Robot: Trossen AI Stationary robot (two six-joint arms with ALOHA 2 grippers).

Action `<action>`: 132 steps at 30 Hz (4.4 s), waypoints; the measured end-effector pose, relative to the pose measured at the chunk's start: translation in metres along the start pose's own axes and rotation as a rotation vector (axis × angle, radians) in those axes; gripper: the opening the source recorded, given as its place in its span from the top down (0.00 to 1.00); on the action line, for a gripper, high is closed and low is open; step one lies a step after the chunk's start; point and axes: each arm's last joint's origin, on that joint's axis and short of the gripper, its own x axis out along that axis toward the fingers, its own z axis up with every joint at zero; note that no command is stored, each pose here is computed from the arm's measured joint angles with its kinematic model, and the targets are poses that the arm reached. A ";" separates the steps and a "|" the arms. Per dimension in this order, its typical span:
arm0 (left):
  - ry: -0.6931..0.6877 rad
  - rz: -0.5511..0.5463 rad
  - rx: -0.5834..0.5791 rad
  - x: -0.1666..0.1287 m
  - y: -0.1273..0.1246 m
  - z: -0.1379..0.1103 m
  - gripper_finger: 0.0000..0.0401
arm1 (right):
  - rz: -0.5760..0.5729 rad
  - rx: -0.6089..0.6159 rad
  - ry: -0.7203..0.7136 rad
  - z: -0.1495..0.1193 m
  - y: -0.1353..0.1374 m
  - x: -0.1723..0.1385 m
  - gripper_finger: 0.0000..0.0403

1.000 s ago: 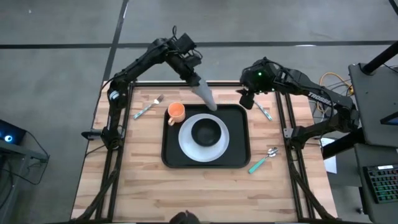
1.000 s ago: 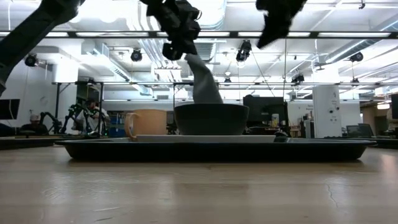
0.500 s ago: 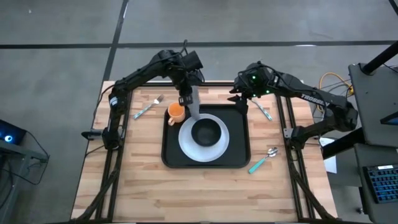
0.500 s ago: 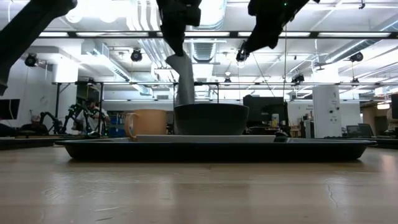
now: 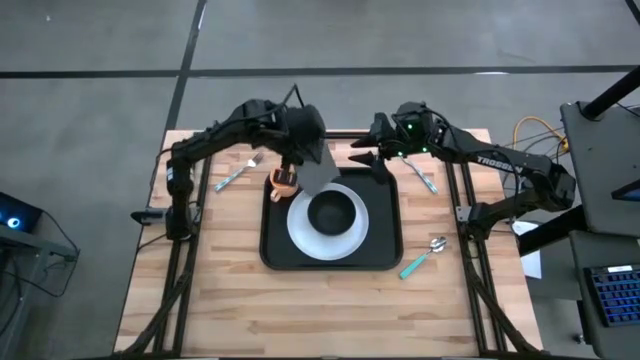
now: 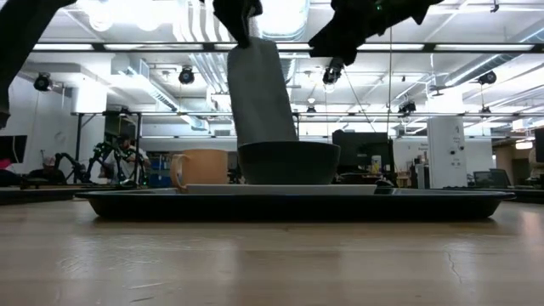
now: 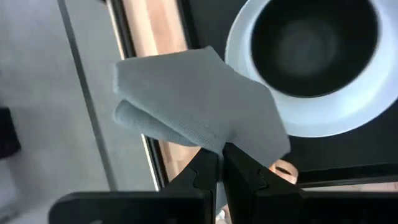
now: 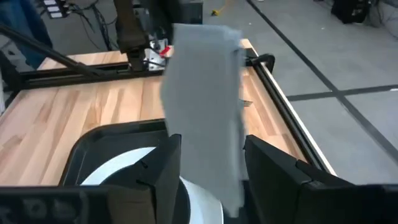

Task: Set up tray
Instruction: Put the table gray napkin to the right of the white plate on the black serving tray

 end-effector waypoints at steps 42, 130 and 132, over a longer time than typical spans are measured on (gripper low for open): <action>-0.030 0.117 0.130 -0.017 -0.057 0.034 1.00 | 0.263 -0.096 0.032 0.049 0.036 0.048 0.25; -0.151 0.319 -0.151 -0.105 -0.048 -0.027 0.61 | 0.055 0.617 0.137 -0.103 0.210 -0.098 0.98; -0.150 0.319 -0.150 -0.105 -0.048 -0.027 0.61 | 0.042 0.630 0.134 -0.104 0.205 -0.098 0.98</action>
